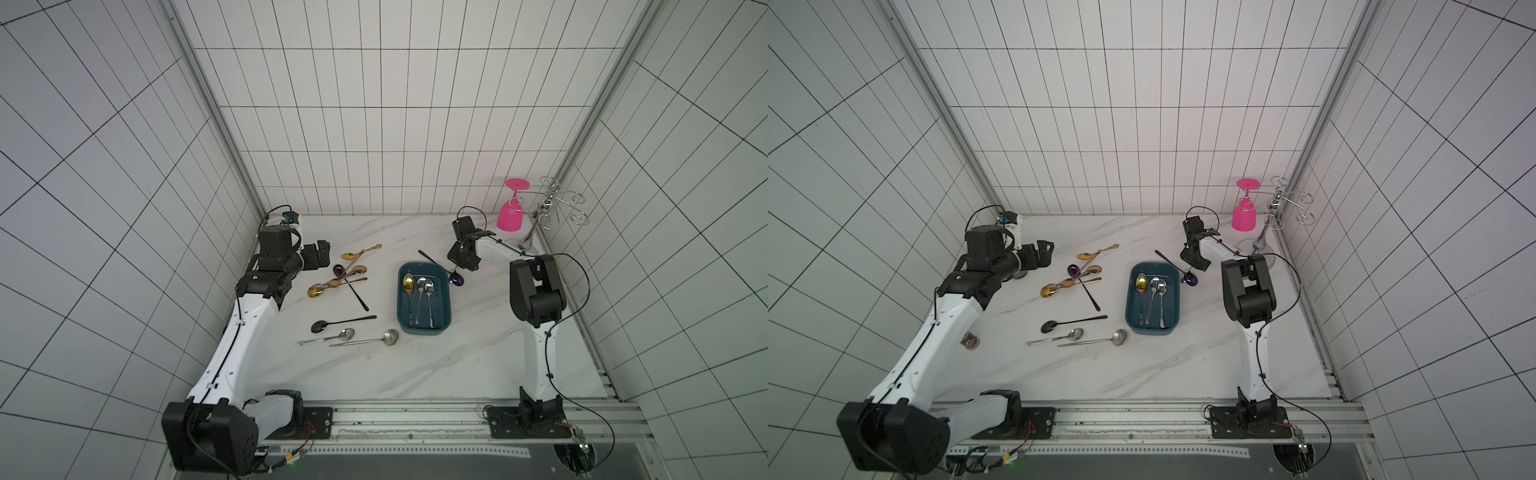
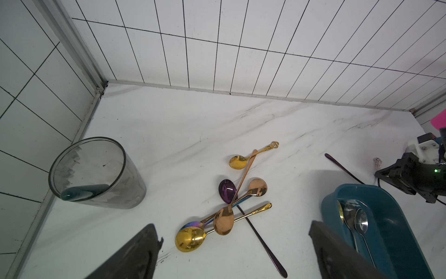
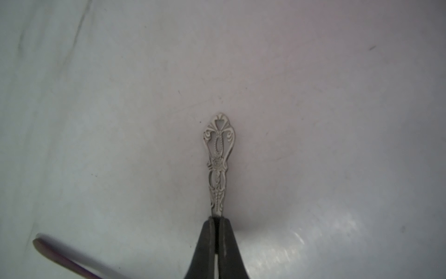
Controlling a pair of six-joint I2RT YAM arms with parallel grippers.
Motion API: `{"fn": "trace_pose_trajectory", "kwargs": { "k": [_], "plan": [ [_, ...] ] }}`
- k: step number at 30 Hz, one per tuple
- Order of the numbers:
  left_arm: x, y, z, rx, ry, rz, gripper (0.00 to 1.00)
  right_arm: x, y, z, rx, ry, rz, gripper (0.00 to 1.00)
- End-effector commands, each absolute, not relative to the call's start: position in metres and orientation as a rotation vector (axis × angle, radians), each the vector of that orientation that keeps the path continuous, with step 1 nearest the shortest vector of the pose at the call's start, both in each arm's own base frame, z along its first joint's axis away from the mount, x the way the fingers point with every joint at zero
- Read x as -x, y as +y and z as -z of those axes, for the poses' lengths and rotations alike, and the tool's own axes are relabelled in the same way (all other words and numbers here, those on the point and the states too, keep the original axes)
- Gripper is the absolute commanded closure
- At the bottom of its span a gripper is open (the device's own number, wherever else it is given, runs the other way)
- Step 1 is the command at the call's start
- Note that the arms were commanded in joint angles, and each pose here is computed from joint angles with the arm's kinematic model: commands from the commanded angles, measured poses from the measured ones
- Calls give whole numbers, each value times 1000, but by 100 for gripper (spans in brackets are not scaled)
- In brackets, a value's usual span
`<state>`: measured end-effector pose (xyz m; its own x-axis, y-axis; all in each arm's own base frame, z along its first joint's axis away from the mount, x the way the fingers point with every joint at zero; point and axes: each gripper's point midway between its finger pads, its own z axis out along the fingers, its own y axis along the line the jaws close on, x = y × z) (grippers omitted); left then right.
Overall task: Put the spoon into the storage box
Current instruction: Pick up the spoon from the center of the board.
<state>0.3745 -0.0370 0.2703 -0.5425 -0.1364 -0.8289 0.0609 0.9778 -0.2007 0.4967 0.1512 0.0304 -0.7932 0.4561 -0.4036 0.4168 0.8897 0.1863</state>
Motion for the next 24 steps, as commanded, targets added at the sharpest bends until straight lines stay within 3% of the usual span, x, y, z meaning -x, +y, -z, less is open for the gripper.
{"fn": "trace_pose_trajectory", "kwargs": {
  "k": [1, 15, 24],
  "plan": [
    [-374, -35, -277, 54, 2099, 250, 1, -517, 147, -52, -519, 2542, -77, 100],
    [-374, -35, -278, 59, 2098, 253, 1, -525, 154, -163, -205, 2289, 15, 100],
    [-375, -34, -278, 61, 2097, 249, 1, -476, 176, -209, -143, 2329, -99, 100]
  ]
}}
